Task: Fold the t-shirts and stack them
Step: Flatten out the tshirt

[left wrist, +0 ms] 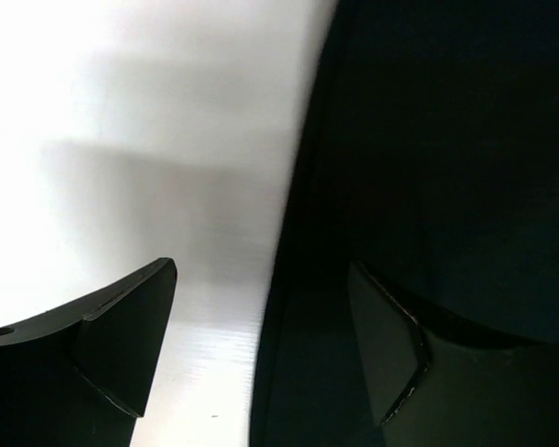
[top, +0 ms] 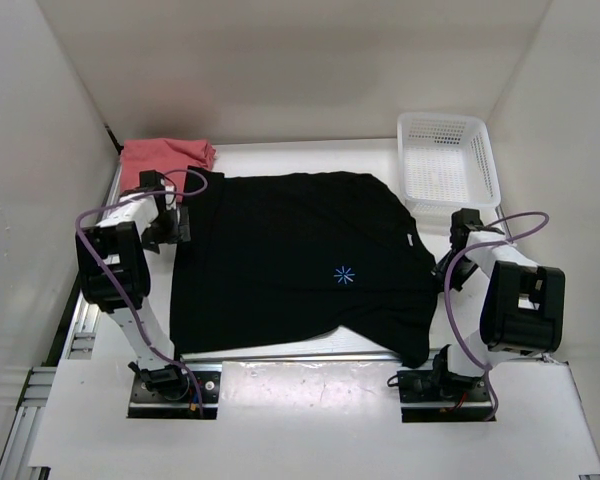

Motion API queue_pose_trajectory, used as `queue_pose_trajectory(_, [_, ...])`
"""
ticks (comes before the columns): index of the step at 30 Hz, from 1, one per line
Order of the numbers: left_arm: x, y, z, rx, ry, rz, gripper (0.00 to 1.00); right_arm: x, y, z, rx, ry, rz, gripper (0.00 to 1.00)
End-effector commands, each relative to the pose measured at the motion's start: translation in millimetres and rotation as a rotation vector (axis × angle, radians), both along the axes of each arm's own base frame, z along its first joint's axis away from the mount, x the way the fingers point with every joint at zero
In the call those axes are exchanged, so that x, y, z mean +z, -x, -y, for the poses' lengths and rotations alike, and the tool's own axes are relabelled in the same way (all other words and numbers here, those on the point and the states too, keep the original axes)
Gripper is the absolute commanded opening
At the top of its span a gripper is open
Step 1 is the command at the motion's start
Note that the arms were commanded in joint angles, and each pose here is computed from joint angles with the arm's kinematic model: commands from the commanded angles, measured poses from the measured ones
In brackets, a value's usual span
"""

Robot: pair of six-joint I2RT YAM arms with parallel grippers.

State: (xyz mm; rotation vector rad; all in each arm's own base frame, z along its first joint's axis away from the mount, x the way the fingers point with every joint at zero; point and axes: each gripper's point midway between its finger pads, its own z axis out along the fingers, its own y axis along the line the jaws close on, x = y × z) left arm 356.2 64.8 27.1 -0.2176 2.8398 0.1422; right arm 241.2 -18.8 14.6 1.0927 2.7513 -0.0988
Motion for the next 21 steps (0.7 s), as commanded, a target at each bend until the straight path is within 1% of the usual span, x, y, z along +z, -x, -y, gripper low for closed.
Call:
queue_pose_trajectory(1, [27, -38, 14, -0.039, 0.077, 0.127, 0.85, 5, 9, 12, 0.003, 0.053, -0.014, 0.0])
queue_pose_trajectory(3, [30, -49, 24, -0.068, 0.077, 0.141, 0.85, 5, 9, 9, 0.006, 0.033, -0.011, 0.0])
queue_pose_trajectory(5, [20, -50, 23, -0.07, 0.025, 0.11, 0.85, 5, 11, 9, 0.006, 0.032, -0.02, 0.0])
queue_pose_trajectory(6, [15, -49, 26, -0.079, -0.006, 0.092, 0.85, 10, 9, 13, 0.002, 0.054, -0.009, 0.0])
queue_pose_trajectory(7, [9, -45, 21, -0.07, -0.031, 0.07, 0.85, 11, 12, 20, -0.011, 0.085, -0.022, 0.0])
queue_pose_trajectory(8, [2, -41, 15, -0.059, -0.064, 0.045, 0.85, 17, 10, 22, -0.022, 0.089, 0.007, 0.0])
queue_pose_trajectory(10, [-8, -35, 8, -0.047, -0.1, 0.009, 0.85, 19, 14, 32, -0.053, 0.092, 0.016, 0.0])
queue_pose_trajectory(14, [-24, -29, -10, -0.018, -0.201, -0.048, 0.85, 25, 12, 41, -0.045, 0.102, 0.028, 0.0])
queue_pose_trajectory(15, [-27, -27, -12, -0.015, -0.214, -0.059, 0.85, 22, 13, 41, -0.044, 0.1, 0.018, 0.0])
queue_pose_trajectory(17, [-27, -29, -18, -0.006, -0.248, -0.064, 0.85, 27, 3, 33, -0.019, 0.048, 0.043, 0.0])
queue_pose_trajectory(19, [-21, -36, -19, -0.003, -0.249, -0.042, 0.85, 29, -5, 23, 0.029, -0.009, 0.067, 0.12])
queue_pose_trajectory(20, [-7, -41, -13, -0.009, -0.219, 0.002, 0.85, 34, -13, 19, 0.063, -0.038, 0.092, 0.23])
queue_pose_trajectory(21, [5, -48, -8, -0.015, -0.191, 0.045, 0.85, 38, -17, 11, 0.087, -0.081, 0.111, 0.45])
